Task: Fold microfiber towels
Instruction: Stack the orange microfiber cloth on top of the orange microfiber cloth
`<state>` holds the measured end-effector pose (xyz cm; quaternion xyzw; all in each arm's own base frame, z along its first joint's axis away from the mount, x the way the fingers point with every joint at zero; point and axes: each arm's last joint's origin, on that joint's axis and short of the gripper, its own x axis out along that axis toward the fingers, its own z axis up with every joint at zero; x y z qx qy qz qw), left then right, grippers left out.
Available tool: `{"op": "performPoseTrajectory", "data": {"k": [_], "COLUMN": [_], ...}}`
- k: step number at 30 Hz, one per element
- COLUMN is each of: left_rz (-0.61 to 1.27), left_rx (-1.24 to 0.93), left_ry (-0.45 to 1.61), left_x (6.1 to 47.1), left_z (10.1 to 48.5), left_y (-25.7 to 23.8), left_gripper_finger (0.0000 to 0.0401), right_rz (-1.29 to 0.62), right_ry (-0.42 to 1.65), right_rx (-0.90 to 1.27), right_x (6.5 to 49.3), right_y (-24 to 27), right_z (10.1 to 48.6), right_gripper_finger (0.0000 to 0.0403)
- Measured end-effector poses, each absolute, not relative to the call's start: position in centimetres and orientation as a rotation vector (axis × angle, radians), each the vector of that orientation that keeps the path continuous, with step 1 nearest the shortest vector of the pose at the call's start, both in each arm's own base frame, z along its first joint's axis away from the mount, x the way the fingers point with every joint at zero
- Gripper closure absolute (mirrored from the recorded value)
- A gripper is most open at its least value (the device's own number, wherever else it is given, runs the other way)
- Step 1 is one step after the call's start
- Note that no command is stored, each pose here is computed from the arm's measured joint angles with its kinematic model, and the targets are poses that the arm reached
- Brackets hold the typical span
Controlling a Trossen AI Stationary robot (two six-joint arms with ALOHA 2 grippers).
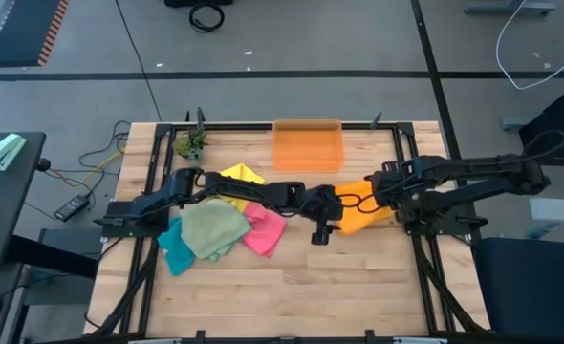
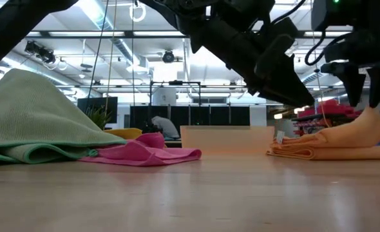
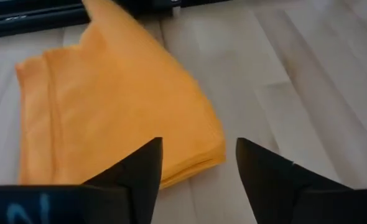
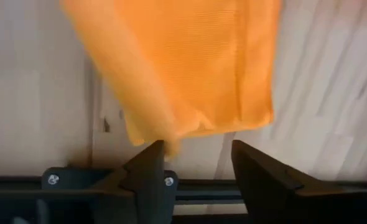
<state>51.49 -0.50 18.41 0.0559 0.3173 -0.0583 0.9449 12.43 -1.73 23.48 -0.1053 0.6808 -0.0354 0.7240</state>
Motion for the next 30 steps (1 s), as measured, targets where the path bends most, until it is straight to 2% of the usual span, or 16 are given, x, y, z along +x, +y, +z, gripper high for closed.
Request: {"op": "performPoseTrajectory", "data": {"k": [3,6,10,13,18,22,26,30], "left_rz": [-0.064,-0.066,-0.141,-0.167,-0.063,-0.086,-0.131,-0.190], "left_rx": [0.073,0.010,-0.044,0.021,0.163,0.155,0.147,0.189], "left_ry": [0.652,0.682,0.708,0.697,0.763,0.870,0.969,1.071], "left_x": [51.5,51.6,52.1,52.5,52.4,51.8,50.9,49.6], "left_z": [18.1,16.6,13.7,12.6,11.2,10.4,10.4,11.4], "left_y": [2.0,4.0,3.9,2.6,1.5,1.5,0.7,-1.1], "left_gripper_finger": [0.0194,0.0216,0.0267,0.0314,0.0389,0.0382,0.0377,0.0390], "right_rz": [-0.169,-0.264,-0.295,-0.323,-0.519,-0.637,-0.616,-0.559], "right_ry": [1.451,1.326,1.143,1.114,1.098,1.050,0.997,0.883], "right_rx": [-0.145,0.014,0.205,0.277,0.328,0.470,0.611,0.708], "right_x": [12.7,13.2,14.0,14.3,14.1,13.8,14.3,15.2], "right_y": [-2.7,-3.8,-4.6,-4.6,-4.9,-4.4,-3.3,-1.7], "right_z": [24.9,27.1,28.7,28.3,26.6,23.6,18.9,15.0], "right_gripper_finger": [0.0192,0.0190,0.0190,0.0193,0.0204,0.0208,0.0214,0.0224]}}
